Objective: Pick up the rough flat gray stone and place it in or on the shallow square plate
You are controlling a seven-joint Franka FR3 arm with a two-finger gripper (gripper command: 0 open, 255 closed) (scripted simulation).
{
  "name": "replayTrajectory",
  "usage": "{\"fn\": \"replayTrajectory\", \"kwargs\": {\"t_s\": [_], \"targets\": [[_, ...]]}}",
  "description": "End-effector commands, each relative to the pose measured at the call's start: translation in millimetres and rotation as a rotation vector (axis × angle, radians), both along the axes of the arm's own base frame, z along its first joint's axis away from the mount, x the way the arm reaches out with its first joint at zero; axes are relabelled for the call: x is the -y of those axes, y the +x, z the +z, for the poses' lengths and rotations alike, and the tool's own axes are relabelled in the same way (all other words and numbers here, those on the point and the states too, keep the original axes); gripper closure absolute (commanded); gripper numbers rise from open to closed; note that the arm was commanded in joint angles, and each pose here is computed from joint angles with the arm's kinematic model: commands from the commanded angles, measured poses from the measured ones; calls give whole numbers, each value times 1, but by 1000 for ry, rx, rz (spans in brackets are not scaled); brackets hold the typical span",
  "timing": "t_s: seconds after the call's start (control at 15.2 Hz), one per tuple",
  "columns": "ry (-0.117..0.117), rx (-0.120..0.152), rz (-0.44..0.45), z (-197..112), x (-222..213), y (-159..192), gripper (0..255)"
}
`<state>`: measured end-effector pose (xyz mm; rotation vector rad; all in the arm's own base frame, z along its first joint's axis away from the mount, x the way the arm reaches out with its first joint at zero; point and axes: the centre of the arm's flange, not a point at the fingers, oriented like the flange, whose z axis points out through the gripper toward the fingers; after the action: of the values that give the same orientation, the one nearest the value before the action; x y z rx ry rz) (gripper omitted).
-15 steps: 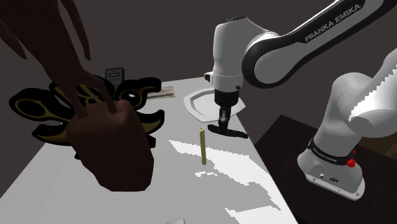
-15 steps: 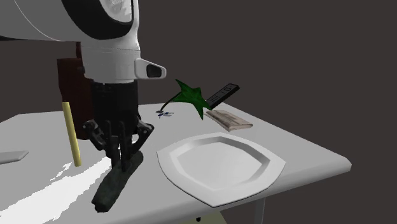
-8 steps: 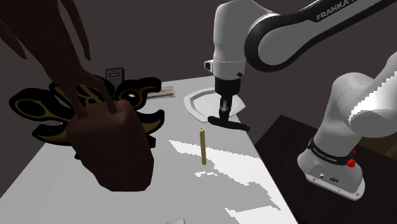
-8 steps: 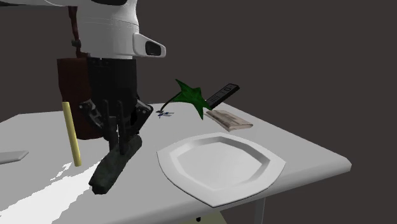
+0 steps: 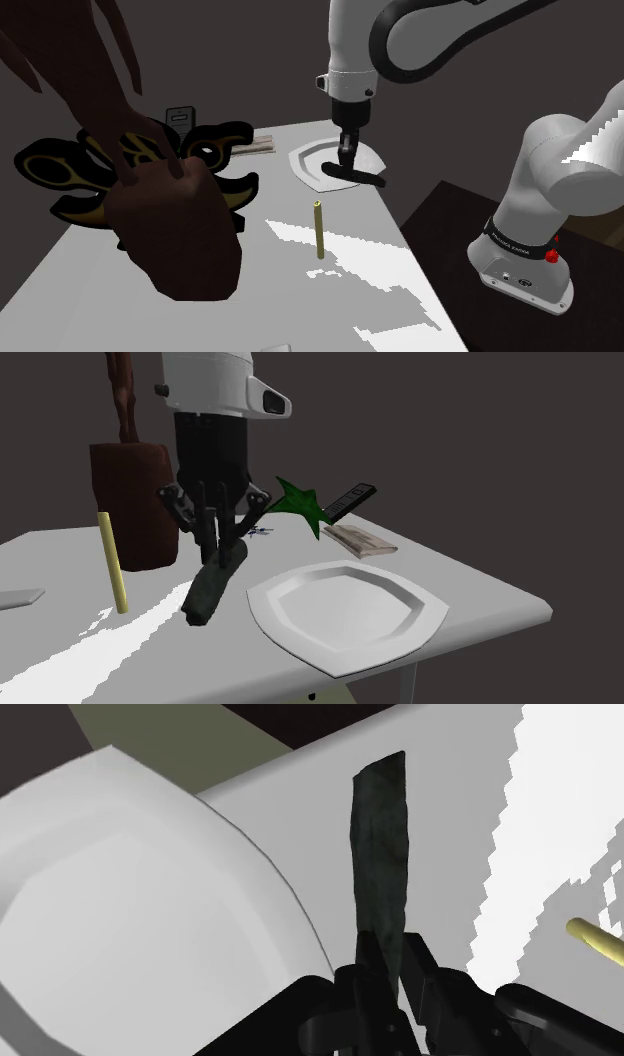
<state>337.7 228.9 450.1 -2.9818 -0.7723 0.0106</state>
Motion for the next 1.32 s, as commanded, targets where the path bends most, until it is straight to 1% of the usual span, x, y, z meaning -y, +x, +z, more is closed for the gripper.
{"fn": "replayTrajectory", "kwargs": {"t_s": [0.0,0.73,0.79,1.25], "targets": [[0,0,1,0,16,22,255],[0,0,1,1,98,142,255],[0,0,1,1,99,144,255],[0,0,1,-36,99,144,255]]}}
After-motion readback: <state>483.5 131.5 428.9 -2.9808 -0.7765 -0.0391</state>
